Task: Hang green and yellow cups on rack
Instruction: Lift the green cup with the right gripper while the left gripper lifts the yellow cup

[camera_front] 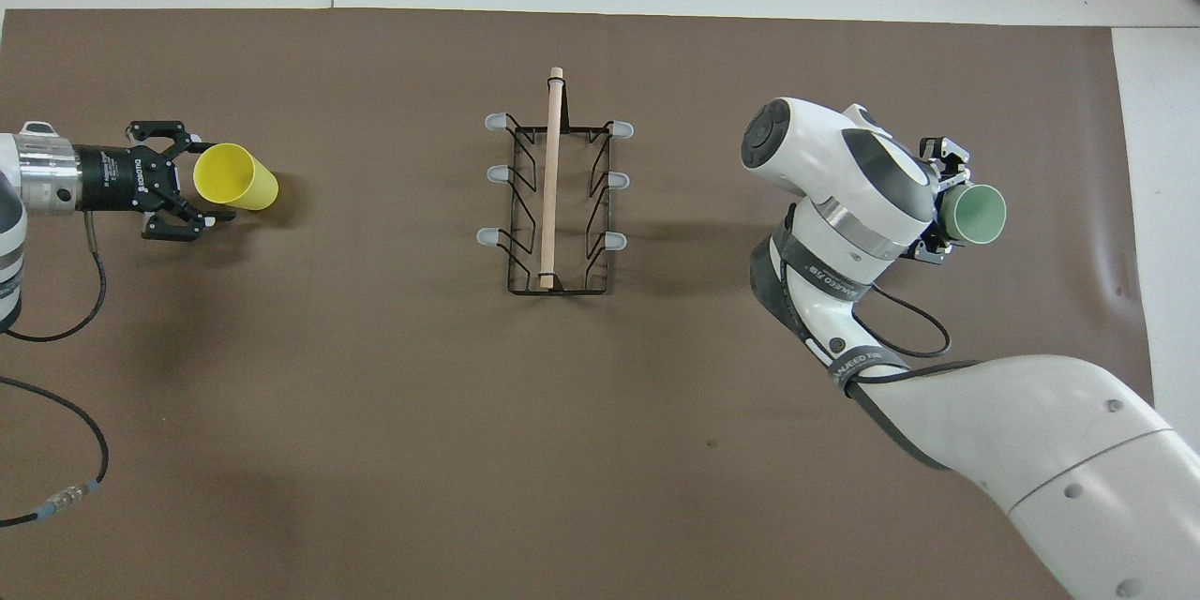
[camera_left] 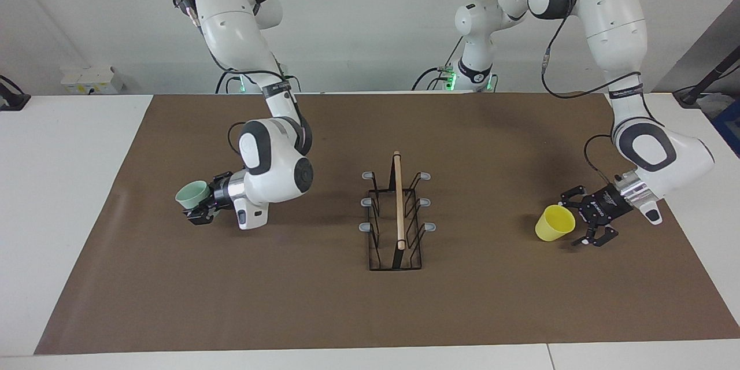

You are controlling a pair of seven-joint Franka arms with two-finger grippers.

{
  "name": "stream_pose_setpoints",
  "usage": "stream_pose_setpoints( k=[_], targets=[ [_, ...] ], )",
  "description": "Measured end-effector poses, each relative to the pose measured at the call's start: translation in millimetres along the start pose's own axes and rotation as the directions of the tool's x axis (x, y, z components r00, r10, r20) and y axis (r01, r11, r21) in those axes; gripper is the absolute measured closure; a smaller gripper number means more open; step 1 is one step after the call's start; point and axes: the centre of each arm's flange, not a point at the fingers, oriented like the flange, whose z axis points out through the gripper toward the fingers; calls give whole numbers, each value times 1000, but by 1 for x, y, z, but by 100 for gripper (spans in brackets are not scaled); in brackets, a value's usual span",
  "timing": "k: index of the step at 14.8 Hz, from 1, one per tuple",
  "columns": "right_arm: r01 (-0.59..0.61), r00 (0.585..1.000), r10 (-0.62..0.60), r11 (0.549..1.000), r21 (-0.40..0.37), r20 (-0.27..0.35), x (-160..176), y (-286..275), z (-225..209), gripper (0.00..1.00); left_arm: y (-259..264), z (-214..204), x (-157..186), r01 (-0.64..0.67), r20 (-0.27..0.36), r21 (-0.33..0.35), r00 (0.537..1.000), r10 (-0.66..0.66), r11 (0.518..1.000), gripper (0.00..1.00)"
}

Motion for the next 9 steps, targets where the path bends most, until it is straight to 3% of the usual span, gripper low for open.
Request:
stream_pose_setpoints(
  k=[2,5,7,9],
  targets=[
    [-47,989,59,995,88,-135,-34,8,-15,32,-6,7,2,41,29,-11,999,-40,999,0],
    [-73,934,141,975,210,-328,-95,24,-19,32,-12,20,1,75,48,-32,996,-74,997,0],
    [-103,872,218,957,271,-439,-124,32,-24,32,-13,25,-4,79,52,-41,996,-77,996,0],
    [-115,782,292,936,334,-550,-143,34,-38,32,-13,28,-7,77,46,-46,996,-74,996,0]
  ],
)
